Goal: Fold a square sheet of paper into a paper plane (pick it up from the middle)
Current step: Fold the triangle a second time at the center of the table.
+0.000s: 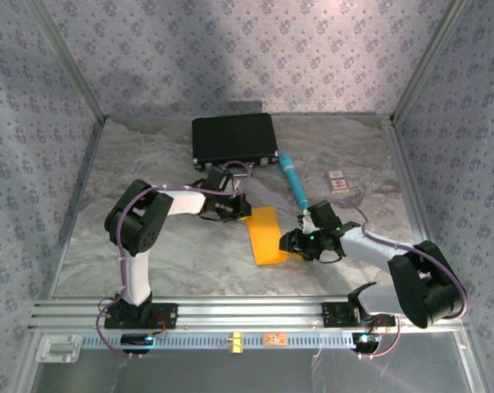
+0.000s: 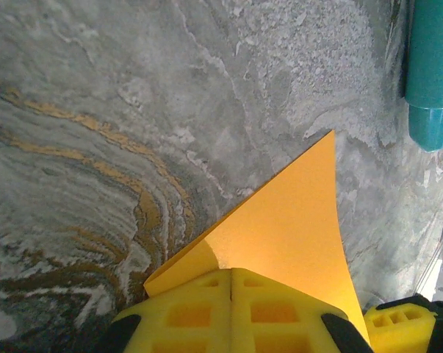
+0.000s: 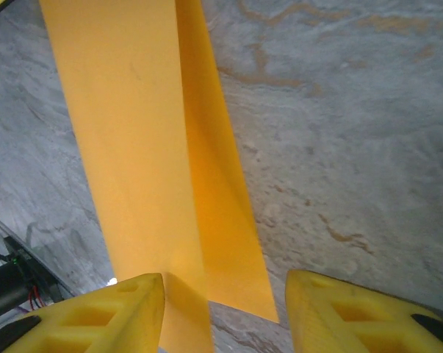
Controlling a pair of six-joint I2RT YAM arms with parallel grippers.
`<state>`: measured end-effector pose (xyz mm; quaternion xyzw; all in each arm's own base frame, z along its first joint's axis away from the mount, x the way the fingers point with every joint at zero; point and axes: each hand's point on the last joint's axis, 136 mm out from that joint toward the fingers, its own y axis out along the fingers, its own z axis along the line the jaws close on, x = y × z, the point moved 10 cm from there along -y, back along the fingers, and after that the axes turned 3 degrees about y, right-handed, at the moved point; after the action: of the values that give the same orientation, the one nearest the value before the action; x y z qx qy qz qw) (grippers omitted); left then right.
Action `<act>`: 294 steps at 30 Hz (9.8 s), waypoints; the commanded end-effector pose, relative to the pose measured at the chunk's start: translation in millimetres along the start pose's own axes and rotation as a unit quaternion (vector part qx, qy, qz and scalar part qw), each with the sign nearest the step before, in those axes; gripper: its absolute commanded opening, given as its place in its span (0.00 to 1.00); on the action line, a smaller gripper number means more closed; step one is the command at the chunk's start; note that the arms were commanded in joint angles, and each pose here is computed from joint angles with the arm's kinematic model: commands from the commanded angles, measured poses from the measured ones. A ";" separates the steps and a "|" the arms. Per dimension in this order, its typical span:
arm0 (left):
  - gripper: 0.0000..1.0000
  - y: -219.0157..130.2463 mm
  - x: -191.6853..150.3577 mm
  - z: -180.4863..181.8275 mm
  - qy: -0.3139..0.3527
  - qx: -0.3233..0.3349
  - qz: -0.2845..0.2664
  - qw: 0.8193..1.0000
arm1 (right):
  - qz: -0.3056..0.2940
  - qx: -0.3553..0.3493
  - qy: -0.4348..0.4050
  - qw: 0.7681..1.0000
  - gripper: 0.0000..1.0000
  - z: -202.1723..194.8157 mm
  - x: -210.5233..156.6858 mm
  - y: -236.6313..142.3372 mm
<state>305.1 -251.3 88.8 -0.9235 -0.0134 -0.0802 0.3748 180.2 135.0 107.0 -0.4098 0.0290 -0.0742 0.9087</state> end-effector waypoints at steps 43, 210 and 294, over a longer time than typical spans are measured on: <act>0.62 -36.0 5.0 -46.6 0.078 0.032 -0.036 0.996 | -0.033 0.108 0.020 0.993 0.04 14.7 49.9 17.5; 0.00 -16.2 -100.0 -81.1 0.275 0.048 -0.038 0.959 | -0.034 0.026 -0.007 0.999 0.02 24.6 26.7 18.7; 0.00 -3.9 -80.1 -59.8 0.245 0.182 -0.080 0.949 | -0.016 -0.037 0.001 0.999 0.00 1.3 24.8 29.5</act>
<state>211.4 -284.8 120.4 -0.7952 -0.0084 -0.3228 0.5132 214.5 158.9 92.6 -0.4125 0.0061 -0.0939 0.9061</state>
